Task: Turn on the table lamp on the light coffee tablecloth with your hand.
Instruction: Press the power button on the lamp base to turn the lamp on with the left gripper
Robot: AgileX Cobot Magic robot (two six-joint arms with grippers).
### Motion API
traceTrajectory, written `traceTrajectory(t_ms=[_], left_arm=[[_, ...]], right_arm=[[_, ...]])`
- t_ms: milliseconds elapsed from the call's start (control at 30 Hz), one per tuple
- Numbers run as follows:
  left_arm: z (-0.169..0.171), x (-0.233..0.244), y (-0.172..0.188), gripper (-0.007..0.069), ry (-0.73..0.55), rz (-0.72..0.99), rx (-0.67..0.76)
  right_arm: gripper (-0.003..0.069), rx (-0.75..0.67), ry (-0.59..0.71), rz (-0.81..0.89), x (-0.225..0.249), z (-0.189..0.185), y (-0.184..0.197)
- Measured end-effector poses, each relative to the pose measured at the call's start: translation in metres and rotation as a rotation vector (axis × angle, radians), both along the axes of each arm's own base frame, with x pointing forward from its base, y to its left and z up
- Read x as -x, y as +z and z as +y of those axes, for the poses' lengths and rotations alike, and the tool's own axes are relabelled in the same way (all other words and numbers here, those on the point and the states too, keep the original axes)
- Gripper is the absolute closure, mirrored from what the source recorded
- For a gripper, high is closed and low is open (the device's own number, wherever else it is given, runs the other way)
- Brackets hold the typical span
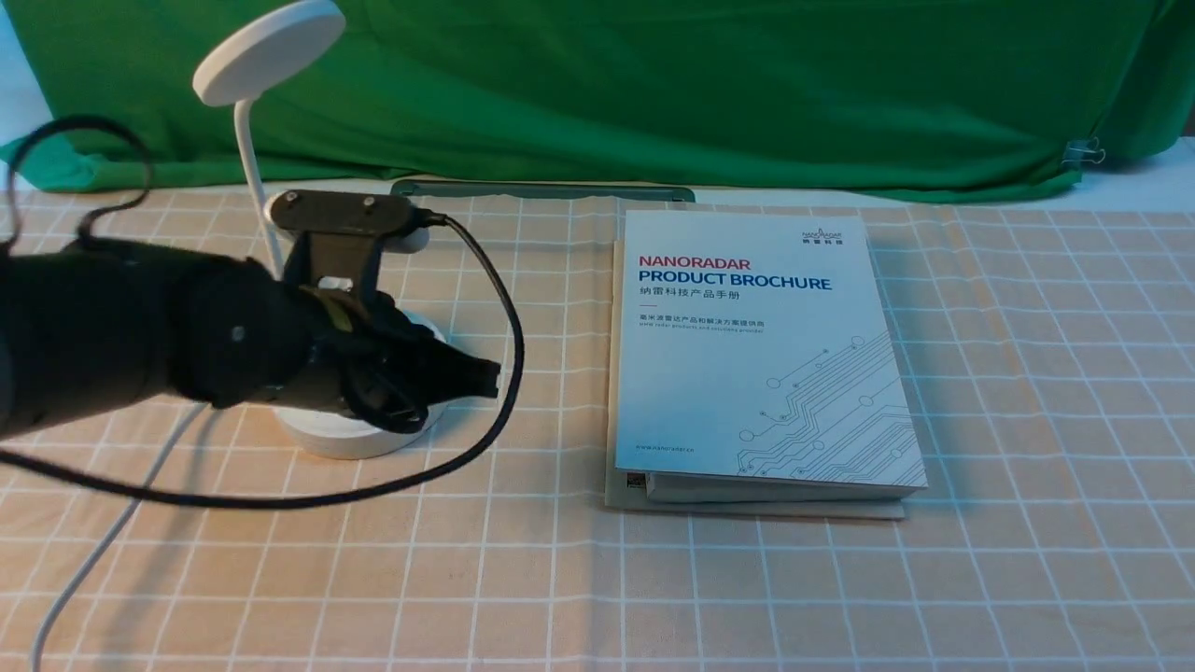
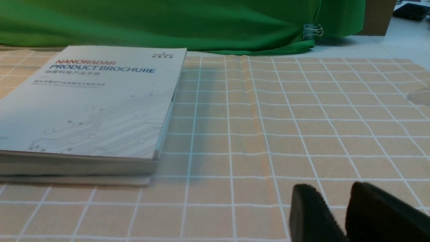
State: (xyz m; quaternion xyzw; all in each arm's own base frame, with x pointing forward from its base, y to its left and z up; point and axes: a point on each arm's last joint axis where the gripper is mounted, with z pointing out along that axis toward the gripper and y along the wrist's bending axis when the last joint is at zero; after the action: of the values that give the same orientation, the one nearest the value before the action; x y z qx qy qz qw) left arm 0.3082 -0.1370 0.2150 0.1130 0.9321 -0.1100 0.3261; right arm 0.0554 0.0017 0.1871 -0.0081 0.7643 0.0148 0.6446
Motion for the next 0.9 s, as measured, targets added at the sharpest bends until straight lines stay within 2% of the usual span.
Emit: traceTrajectory(t_ms=[133, 400, 900], left_arm=[[-0.006, -0.025, -0.012, 0.0629, 0.01, 0.055, -0.086], [-0.005, -0.062, -0.019, 0.0629, 0.104, 0.091, -0.097], [0.01, -0.076, -0.023, 0.0629, 0.148, 0.067, -0.097]], right_arm=[[0.0421, 0.0, 0.0, 0.0, 0.0, 0.0, 0.0], [0.0421, 0.0, 0.0, 0.0, 0.0, 0.0, 0.0], [0.0421, 0.0, 0.0, 0.0, 0.0, 0.0, 0.0]])
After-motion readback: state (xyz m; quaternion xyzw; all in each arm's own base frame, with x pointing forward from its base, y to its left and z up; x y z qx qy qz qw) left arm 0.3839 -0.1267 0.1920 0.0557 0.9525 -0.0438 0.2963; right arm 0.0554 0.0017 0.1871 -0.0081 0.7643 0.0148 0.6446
